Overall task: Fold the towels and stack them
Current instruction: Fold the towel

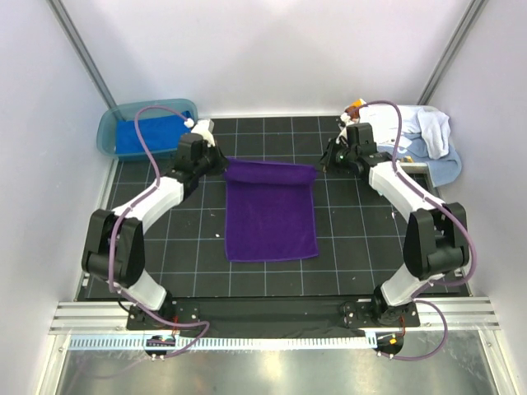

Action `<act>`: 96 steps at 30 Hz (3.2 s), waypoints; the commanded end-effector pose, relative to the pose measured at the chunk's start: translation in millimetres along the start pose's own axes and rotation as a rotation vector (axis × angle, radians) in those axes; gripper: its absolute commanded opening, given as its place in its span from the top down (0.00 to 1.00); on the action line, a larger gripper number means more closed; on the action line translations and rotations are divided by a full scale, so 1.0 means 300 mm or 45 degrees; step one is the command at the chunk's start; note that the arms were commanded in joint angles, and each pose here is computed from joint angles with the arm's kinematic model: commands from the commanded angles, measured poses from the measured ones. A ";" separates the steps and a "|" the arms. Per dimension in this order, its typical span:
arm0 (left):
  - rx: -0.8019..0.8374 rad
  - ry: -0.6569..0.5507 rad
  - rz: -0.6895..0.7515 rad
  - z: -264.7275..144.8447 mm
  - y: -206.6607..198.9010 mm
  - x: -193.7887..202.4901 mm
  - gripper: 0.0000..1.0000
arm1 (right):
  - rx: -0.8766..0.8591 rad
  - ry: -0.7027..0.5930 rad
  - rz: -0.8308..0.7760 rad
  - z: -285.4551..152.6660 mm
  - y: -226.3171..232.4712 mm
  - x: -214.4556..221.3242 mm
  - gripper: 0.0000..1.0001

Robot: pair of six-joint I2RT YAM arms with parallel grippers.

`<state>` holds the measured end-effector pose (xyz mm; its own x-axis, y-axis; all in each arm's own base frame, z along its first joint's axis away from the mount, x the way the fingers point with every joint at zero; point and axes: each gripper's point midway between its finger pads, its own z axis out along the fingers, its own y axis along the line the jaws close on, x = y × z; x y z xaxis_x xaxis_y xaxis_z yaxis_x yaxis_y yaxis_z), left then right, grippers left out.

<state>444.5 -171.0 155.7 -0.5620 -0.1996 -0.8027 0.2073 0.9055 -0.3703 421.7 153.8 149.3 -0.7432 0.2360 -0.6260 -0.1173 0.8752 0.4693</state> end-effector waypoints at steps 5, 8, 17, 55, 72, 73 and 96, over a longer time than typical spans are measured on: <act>-0.068 -0.178 -0.030 -0.116 -0.032 -0.037 1.00 | 0.033 -0.129 -0.015 -0.127 0.025 0.006 0.99; -0.070 -0.170 -0.017 -0.144 -0.056 0.000 1.00 | 0.039 -0.114 -0.024 -0.144 0.025 0.048 0.99; -0.065 -0.153 0.010 -0.233 -0.101 0.070 1.00 | 0.040 -0.129 -0.055 -0.233 0.055 0.111 0.99; -0.089 -0.091 0.092 -0.376 -0.109 0.245 1.00 | 0.012 -0.087 -0.091 -0.329 0.070 0.309 0.99; -0.063 0.028 0.054 -0.361 -0.087 0.417 1.00 | 0.043 0.021 -0.046 -0.263 -0.004 0.462 0.99; -0.064 0.036 0.052 -0.358 -0.086 0.425 1.00 | 0.046 0.028 -0.045 -0.257 -0.008 0.473 0.99; -0.059 0.097 0.040 -0.359 -0.068 0.525 1.00 | 0.056 0.102 -0.025 -0.223 -0.034 0.569 0.98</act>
<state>259.9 -179.8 70.6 -0.6611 -0.1074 -0.7426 0.1875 0.9347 -0.3021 239.4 155.2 59.8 -0.8330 0.1620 -0.5291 -0.0934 0.9013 0.4230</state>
